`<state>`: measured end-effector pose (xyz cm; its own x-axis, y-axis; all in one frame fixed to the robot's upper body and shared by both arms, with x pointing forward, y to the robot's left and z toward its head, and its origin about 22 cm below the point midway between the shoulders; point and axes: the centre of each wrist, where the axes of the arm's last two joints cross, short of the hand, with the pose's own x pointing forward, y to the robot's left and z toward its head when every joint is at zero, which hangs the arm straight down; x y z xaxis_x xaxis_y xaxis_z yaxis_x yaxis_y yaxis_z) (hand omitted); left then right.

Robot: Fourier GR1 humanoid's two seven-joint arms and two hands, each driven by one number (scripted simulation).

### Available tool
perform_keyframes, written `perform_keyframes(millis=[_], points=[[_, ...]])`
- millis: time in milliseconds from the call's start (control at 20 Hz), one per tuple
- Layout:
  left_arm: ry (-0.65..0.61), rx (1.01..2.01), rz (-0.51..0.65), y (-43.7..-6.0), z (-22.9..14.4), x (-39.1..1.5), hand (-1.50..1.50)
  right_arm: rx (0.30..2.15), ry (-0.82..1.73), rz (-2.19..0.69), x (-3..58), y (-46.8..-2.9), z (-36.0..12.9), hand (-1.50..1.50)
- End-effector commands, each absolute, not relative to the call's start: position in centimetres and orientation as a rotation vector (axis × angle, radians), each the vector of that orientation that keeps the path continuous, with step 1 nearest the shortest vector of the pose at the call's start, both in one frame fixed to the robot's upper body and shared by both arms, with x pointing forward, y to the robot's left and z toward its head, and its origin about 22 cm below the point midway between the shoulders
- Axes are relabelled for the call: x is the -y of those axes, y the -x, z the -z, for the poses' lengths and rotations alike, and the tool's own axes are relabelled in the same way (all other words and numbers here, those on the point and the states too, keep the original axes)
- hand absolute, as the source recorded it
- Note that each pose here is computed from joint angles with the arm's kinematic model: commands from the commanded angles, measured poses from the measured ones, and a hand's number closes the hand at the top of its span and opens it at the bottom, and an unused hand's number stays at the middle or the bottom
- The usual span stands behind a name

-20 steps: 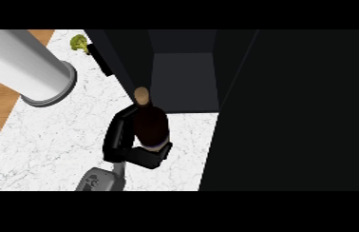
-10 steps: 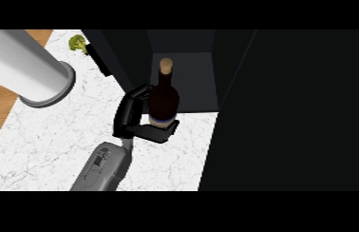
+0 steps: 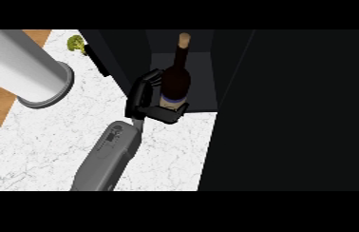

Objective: Pick up the wine, place it into the cabinet and close the cabinet

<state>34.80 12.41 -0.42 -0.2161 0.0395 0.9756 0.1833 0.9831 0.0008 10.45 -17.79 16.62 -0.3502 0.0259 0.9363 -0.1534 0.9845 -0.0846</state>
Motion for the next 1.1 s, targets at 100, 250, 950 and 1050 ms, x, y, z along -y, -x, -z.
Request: perform_keyframes(millis=[100,250,950,1050], points=[[0.174,1.777,0.113,-36.4,-0.3,-11.0,1.50,1.925,-0.205,-0.130,18.7,-6.8,-19.6,-1.50],[0.150,1.769,0.086,-38.5,-1.2,-10.6,1.50,1.940,-0.222,-0.129,18.4,-7.5,-18.9,-1.50],[-0.034,1.667,0.188,-40.1,-0.2,-9.7,1.50,1.948,-0.268,-0.156,18.6,-7.8,-19.1,-1.50],[-0.028,1.653,0.143,-41.4,-2.1,-9.3,1.50,1.965,-0.257,-0.145,18.4,-7.6,-18.6,-1.50]])
